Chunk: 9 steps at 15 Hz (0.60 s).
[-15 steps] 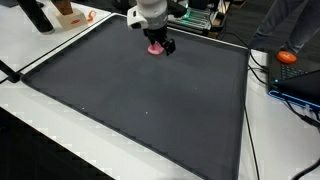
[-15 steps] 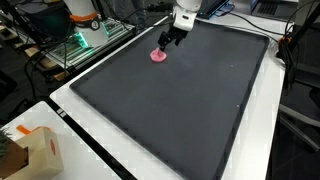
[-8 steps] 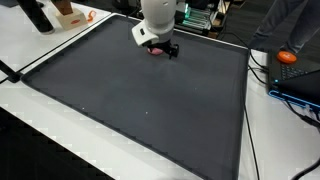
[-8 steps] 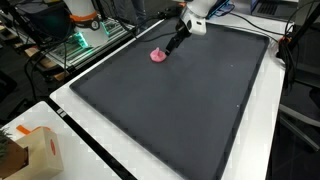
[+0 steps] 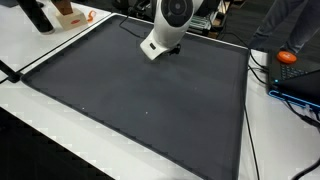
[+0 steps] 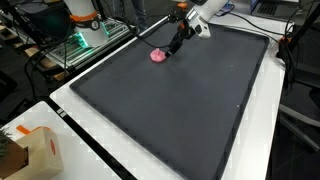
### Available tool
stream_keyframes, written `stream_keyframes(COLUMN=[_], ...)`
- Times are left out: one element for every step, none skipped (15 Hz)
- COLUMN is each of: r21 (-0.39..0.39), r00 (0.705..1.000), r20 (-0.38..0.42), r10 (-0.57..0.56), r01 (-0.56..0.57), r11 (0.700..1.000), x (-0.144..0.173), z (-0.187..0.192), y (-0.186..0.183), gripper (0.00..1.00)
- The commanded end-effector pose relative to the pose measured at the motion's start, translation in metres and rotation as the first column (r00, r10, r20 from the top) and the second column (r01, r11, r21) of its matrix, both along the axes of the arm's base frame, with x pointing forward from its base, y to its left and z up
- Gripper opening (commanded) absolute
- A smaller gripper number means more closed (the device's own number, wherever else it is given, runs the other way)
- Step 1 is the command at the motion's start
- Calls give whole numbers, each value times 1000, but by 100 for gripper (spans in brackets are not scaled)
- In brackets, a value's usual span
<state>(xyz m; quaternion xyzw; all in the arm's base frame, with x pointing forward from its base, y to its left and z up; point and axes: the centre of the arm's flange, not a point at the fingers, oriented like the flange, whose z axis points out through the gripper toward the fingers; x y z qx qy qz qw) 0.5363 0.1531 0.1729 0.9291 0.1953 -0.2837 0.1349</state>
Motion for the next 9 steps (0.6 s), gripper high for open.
stream_keyframes(r21=[-39,-36,-31,-27,-25,-24,-22,-20,-18], r00=[992,990,988,986,983,981,979,977,975], r20=[-69,-77,-85,-99,-108,-118,-125,-132,-139], r10=[102,114,126,136,147,155,163,169,174], r01=[-105,-117,-129,-140,-150,-159,-167,-173,-179], r11=[994,992,991,990,988,987,986,985,984], x=[8,7,7,6,5,5,5,4,4], z=[-11,-13,-15,-17,-19,-20,-22,-22,-23], y=[8,9,11,13,14,15,16,17,17], gripper=[100,100,100,100,100,100,100,100,100])
